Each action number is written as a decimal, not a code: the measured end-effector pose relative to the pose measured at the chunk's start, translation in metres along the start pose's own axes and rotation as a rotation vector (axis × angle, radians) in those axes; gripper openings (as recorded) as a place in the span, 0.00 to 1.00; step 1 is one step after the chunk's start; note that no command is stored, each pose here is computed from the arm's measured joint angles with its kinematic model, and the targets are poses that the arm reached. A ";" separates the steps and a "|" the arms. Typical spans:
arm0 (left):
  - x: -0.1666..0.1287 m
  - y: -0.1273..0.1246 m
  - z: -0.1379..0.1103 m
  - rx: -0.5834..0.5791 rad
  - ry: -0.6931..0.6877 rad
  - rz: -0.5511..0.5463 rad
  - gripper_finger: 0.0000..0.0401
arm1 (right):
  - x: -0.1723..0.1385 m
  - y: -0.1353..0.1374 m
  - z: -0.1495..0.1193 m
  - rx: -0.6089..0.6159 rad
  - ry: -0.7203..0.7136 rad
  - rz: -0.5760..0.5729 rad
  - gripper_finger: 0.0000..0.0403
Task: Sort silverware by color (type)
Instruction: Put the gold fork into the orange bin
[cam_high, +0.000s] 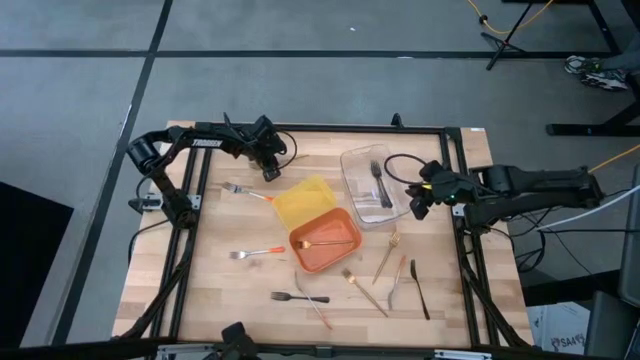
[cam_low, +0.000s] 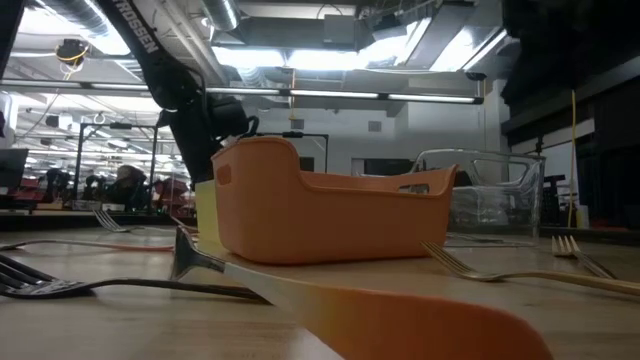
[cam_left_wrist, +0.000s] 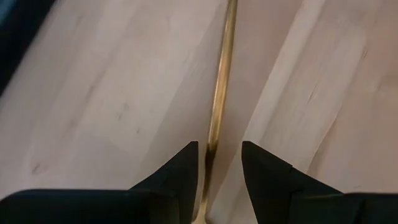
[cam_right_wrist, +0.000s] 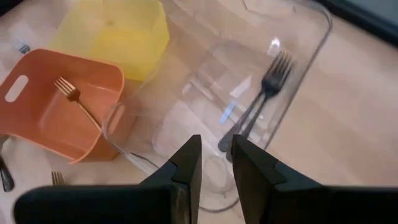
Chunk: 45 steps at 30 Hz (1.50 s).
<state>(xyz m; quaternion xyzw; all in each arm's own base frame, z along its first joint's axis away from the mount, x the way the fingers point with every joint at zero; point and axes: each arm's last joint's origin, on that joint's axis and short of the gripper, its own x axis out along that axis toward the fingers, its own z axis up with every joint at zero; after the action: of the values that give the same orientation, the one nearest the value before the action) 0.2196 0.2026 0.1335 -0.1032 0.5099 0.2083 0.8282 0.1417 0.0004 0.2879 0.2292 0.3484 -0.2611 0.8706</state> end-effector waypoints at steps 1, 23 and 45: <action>0.002 0.000 -0.001 0.002 0.008 0.002 0.29 | 0.001 -0.002 -0.003 0.018 0.004 0.000 0.20; 0.009 0.001 -0.003 -0.023 0.028 0.001 0.02 | 0.042 -0.018 -0.048 0.110 0.098 0.011 0.20; -0.034 0.009 0.067 -0.065 -0.040 -0.002 0.02 | 0.043 -0.013 -0.042 0.119 0.033 0.075 0.20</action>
<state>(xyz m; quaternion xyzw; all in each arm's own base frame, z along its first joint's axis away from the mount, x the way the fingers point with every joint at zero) 0.2563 0.2281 0.1949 -0.1263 0.4862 0.2257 0.8347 0.1402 0.0024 0.2262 0.2977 0.3377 -0.2446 0.8588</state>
